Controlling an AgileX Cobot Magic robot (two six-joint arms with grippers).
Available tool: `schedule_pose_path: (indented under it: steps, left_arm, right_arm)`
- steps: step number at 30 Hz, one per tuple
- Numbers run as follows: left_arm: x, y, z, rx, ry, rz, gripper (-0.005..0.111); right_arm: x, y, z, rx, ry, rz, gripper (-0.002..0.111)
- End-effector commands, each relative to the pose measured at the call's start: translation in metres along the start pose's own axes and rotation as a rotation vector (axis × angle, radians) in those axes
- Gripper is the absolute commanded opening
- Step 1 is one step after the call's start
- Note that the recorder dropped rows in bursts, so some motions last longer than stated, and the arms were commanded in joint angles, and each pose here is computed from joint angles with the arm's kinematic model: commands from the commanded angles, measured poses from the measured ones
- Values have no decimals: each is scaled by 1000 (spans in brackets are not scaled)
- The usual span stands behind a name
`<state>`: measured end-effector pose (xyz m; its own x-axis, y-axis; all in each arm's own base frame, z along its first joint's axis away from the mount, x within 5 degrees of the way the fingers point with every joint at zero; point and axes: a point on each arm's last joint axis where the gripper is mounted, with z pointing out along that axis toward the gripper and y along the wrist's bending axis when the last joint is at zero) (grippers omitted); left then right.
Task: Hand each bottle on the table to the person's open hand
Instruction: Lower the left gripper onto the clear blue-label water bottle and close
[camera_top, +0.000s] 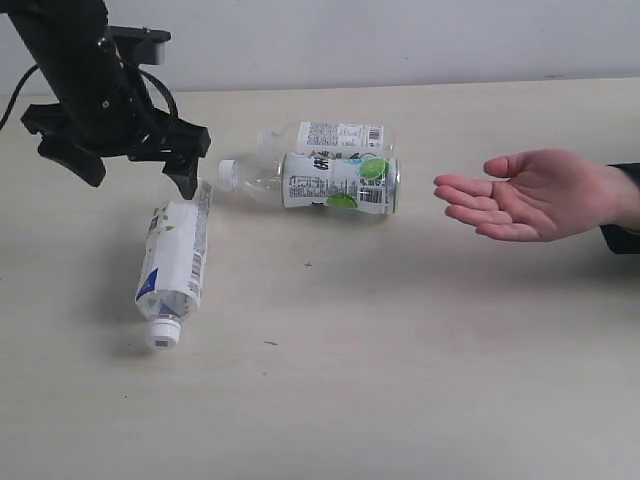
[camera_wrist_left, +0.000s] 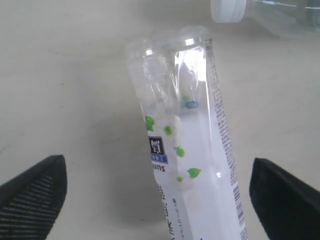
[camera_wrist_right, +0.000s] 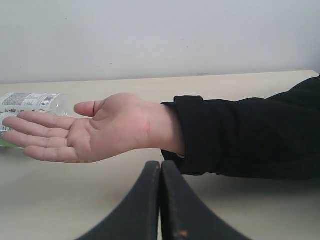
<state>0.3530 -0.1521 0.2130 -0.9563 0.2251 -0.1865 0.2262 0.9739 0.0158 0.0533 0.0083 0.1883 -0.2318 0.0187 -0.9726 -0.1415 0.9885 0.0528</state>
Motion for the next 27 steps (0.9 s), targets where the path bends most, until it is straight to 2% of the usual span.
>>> schedule_pose_path:
  steps: [1, 6, 19, 27]
  left_arm:
    - [7, -4, 13, 39, -18, -43, 94]
    - [15, -6, 25, 74, -22, -70, 94]
    - [23, -6, 45, 84, -45, -100, 94]
    - [25, -8, 79, 71, 16, -103, 77]
  right_arm:
    - [-1, 0, 0, 2, -18, 1, 0]
    - [-1, 0, 0, 2, -18, 1, 0]
    - [-1, 0, 0, 2, -18, 1, 0]
    - [-1, 0, 0, 2, -18, 1, 0]
